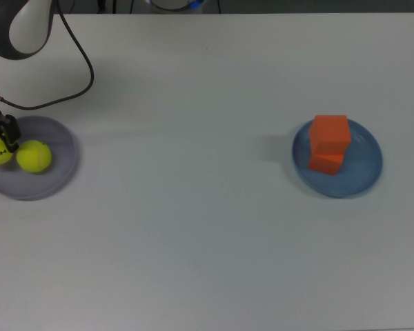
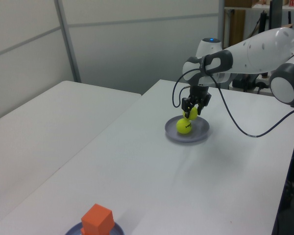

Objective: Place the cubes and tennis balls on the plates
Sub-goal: 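Carry the ball to the lavender plate and release it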

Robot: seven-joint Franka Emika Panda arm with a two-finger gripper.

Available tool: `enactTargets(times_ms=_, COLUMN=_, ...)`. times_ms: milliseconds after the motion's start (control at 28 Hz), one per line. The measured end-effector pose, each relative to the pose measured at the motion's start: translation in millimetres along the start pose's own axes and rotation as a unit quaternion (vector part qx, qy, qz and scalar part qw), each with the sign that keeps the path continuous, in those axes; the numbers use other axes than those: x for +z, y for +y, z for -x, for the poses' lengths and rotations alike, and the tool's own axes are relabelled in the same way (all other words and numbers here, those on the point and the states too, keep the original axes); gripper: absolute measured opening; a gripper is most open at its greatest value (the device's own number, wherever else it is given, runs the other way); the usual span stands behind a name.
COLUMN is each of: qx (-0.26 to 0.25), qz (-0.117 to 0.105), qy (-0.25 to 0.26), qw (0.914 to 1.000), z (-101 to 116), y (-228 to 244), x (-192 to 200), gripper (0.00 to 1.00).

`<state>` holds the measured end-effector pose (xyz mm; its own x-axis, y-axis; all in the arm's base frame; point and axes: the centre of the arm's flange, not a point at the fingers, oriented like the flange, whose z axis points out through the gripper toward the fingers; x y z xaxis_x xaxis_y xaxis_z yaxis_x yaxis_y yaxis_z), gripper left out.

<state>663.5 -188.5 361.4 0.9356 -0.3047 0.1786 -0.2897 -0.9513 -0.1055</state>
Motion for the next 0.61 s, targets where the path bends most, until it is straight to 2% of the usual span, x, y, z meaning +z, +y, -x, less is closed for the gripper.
enactTargets(times_ms=143, qx=-0.005, qz=0.001, qy=-0.002, qw=1.0, z=1, y=-3, x=3, gripper=0.72)
enactTargets(times_ms=321, qx=-0.011, qz=-0.001, qy=-0.001, qw=0.9999, z=0, y=-11, x=2, gripper=0.9)
enactTargets(times_ms=357, qx=-0.015, qz=-0.002, qy=0.001, qw=0.9999, z=-1, y=-16, x=0, gripper=0.99)
enactTargets(times_ms=607, qx=-0.044, qz=-0.026, qy=-0.019, qw=0.9985, z=5, y=-59, x=-25, gripper=1.0)
